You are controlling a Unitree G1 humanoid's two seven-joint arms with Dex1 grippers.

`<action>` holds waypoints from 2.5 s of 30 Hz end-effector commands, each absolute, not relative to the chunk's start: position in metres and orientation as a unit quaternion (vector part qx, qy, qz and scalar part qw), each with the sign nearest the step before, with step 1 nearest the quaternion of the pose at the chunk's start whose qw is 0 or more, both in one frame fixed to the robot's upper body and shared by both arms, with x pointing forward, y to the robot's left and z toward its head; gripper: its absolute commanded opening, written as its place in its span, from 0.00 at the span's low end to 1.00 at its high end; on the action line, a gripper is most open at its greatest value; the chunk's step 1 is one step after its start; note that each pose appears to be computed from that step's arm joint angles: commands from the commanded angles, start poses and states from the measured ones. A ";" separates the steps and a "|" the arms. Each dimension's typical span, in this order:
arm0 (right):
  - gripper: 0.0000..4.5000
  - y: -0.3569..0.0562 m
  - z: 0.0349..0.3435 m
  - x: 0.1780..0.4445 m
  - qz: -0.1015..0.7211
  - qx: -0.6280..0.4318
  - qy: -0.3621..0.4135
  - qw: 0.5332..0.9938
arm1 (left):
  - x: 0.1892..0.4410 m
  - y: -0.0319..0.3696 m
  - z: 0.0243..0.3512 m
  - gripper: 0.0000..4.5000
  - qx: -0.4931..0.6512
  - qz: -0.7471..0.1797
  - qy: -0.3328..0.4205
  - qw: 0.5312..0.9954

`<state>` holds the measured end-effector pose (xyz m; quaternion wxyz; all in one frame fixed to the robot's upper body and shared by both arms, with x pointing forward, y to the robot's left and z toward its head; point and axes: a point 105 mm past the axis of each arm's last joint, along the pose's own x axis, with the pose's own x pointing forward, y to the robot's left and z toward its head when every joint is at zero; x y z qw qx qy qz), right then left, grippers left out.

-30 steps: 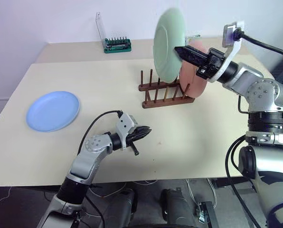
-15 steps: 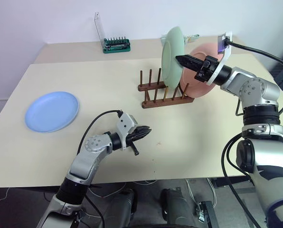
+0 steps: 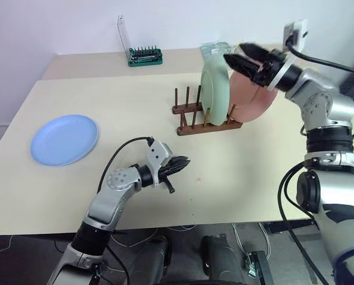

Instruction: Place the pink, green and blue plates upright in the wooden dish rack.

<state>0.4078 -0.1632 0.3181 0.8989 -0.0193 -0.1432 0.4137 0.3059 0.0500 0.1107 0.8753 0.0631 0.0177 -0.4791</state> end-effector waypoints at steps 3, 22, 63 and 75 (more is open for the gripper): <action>0.96 -0.117 0.362 0.354 0.494 -0.160 -0.246 0.819 | 0.360 0.110 0.157 0.29 0.038 -0.255 -0.048 0.965; 0.96 -0.045 0.289 0.319 0.627 -0.161 -0.177 0.742 | 0.287 0.329 0.146 0.93 -0.286 0.347 0.035 0.892; 0.98 0.008 0.274 0.364 0.411 -0.519 -0.363 0.656 | 0.357 0.155 0.302 0.01 -0.219 -0.041 -0.071 0.972; 0.01 0.002 0.259 0.379 0.383 -0.556 -0.353 0.647 | 0.355 0.149 0.300 0.00 -0.257 -0.055 -0.058 0.963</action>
